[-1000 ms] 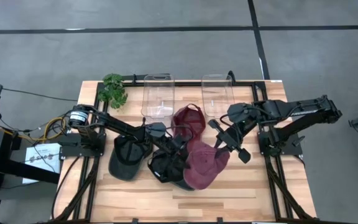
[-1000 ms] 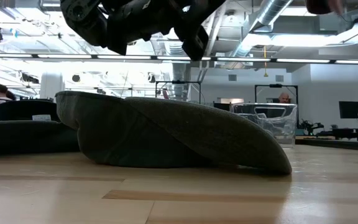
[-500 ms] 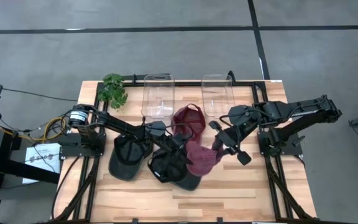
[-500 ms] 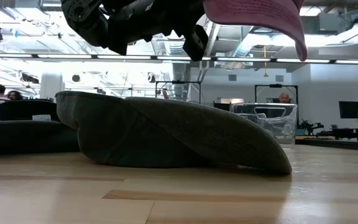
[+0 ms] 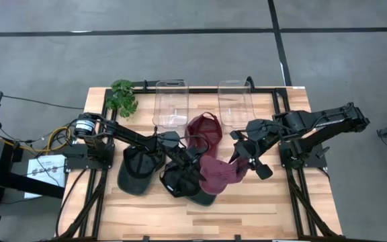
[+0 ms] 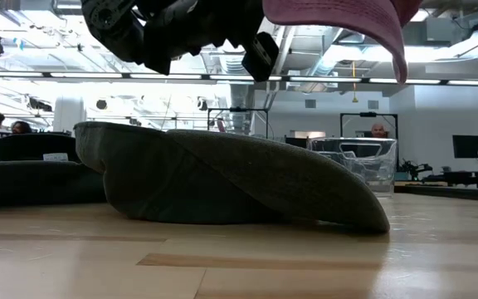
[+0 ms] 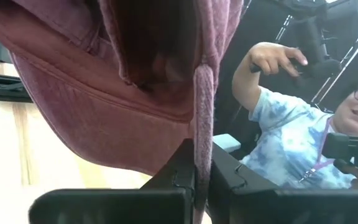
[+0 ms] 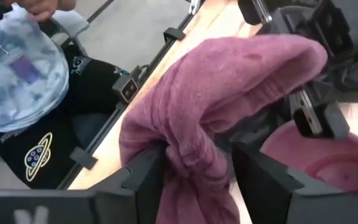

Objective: Pick & Place hat
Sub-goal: Put the right red cap into the right transparent bin

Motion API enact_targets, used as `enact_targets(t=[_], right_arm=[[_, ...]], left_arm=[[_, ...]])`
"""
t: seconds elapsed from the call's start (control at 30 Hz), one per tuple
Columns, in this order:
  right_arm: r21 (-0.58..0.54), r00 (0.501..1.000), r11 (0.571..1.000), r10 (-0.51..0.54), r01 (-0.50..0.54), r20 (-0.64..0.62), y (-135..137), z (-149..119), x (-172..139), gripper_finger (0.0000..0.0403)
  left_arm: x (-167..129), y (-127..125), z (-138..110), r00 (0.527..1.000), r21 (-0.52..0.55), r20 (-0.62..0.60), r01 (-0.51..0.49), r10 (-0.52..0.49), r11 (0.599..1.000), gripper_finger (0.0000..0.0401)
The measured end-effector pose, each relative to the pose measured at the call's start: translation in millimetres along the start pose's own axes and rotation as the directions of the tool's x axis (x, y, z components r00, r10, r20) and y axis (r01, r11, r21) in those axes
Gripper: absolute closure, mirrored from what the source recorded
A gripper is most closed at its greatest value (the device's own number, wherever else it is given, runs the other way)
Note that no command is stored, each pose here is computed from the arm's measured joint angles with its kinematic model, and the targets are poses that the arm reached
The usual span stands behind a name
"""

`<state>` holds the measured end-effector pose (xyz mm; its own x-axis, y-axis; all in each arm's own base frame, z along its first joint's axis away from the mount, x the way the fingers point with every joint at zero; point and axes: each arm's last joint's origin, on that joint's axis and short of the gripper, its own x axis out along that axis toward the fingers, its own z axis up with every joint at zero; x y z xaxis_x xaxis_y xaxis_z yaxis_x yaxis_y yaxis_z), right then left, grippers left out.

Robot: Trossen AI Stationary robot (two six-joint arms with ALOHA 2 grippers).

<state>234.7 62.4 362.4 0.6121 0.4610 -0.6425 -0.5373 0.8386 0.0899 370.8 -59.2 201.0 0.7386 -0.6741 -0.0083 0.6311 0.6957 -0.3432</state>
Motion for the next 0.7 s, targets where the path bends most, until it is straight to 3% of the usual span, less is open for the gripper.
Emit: enact_targets(t=[0.33,0.5,0.7], right_arm=[[-0.020,1.000,1.000,-0.012,0.013,0.014,8,-5,-22,0.0233],[-0.022,0.999,1.000,-0.014,0.015,0.032,10,-6,-28,0.0253],[-0.006,0.999,1.000,-0.012,0.012,0.043,8,-4,-24,0.0260]], left_arm=[[0,1,-5,0.998,-0.029,-0.056,0.011,-0.013,1.000,0.0388],[-2,-3,2,0.999,0.023,-0.040,0.019,-0.018,1.000,0.0388],[-5,-26,19,0.998,0.101,-0.043,0.052,-0.047,0.994,0.0388]])
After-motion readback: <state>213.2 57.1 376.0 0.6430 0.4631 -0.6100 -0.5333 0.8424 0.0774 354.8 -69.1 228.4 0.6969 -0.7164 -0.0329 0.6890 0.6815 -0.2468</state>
